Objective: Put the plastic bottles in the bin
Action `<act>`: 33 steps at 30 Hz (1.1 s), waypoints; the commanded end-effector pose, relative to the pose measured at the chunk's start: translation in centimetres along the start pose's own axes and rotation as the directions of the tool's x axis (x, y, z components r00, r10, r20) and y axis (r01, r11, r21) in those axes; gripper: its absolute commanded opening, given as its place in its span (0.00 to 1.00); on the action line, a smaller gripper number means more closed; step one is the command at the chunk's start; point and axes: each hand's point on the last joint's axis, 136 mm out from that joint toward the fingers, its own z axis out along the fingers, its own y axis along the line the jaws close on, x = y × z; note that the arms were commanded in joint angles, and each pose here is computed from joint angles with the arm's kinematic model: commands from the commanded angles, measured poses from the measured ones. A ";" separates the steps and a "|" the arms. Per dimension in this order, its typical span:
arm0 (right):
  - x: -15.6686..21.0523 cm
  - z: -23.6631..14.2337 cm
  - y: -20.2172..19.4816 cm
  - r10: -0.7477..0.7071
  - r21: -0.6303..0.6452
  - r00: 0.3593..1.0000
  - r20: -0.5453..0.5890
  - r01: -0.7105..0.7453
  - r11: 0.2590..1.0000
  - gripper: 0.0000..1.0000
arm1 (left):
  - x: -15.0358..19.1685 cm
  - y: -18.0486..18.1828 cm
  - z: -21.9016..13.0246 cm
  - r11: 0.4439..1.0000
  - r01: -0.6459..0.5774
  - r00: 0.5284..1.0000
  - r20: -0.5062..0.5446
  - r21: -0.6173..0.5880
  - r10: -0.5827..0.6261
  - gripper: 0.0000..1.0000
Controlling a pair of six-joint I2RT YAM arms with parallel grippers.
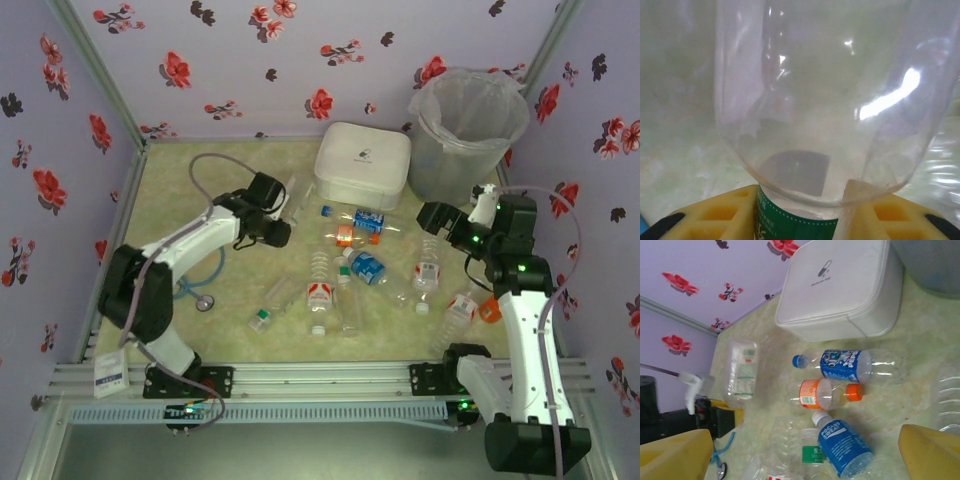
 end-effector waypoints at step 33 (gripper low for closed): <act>7.2 13.5 9.5 -0.078 -0.231 0.956 -0.283 0.011 0.973 0.59 | 2.7 -12.6 -6.1 0.968 -0.143 0.933 0.355 0.204 0.063 0.00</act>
